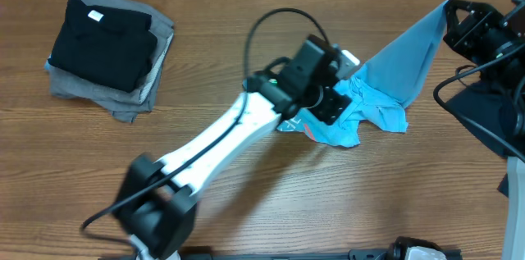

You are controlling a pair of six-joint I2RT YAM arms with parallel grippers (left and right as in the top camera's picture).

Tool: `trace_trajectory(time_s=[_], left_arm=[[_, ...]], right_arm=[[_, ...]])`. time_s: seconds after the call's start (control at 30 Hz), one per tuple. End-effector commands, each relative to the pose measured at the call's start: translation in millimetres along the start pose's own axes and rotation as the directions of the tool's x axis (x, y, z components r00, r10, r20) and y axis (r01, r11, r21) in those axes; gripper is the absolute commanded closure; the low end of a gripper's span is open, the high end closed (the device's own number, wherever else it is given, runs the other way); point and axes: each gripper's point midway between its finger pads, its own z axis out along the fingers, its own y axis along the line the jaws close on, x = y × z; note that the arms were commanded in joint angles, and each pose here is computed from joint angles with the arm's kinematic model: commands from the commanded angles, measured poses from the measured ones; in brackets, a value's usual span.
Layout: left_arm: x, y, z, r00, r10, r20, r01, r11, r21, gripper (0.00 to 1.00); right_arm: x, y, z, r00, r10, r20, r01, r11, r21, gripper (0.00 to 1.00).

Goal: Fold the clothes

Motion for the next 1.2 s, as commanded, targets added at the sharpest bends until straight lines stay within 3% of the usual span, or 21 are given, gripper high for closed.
trace_trajectory(time_s=[0.0, 0.2, 0.33, 0.4, 0.53, 0.73, 1.0, 1.17], left_arm=[[29.6, 10.9, 47.8, 0.996, -0.064, -0.070, 0.062, 0.998, -0.031, 0.20], [44.3, 2.6, 91.5, 0.990, -0.115, -0.078, 0.119, 0.991, 0.062, 0.28], [38.0, 2.3, 90.5, 0.987, -0.147, -0.060, 0.151, 0.987, 0.063, 0.68], [34.0, 2.9, 82.7, 0.984, -0.162, -0.072, 0.166, 0.984, 0.058, 0.96], [16.6, 18.7, 40.5, 0.978, -0.188, -0.095, 0.188, 0.982, -0.011, 0.96], [-15.3, 74.2, -91.5, 0.985, -0.165, -0.059, 0.143, 0.949, -0.280, 0.96], [-27.0, 108.8, -282.9, 0.966, -0.182, 0.184, 0.253, 0.815, -0.521, 0.96], [-17.8, 108.1, -394.3, 0.910, -0.137, 0.391, 0.370, 0.696, -0.616, 0.96]], right_arm=[[-1.0, 2.1, -8.2, 1.000, 0.020, 0.013, -0.020, 1.000, 0.010, 0.96], [7.3, -2.8, -8.4, 0.999, 0.032, -0.020, -0.032, 0.999, 0.030, 0.96], [9.2, -3.8, -8.5, 0.999, 0.036, -0.027, -0.035, 0.999, 0.034, 0.96], [8.8, -4.2, -8.5, 0.999, 0.028, -0.025, -0.027, 0.999, 0.037, 0.96], [2.6, -15.5, -9.3, 1.000, 0.018, 0.011, -0.019, 0.995, 0.100, 0.96], [-17.7, -35.0, -29.8, 0.994, -0.001, 0.113, -0.022, 0.980, 0.197, 0.96], [-39.6, -50.3, -76.7, 0.975, 0.018, 0.223, -0.081, 0.958, 0.276, 0.96], [-46.4, -50.1, -95.5, 0.967, 0.009, 0.255, -0.096, 0.939, 0.332, 0.95]])
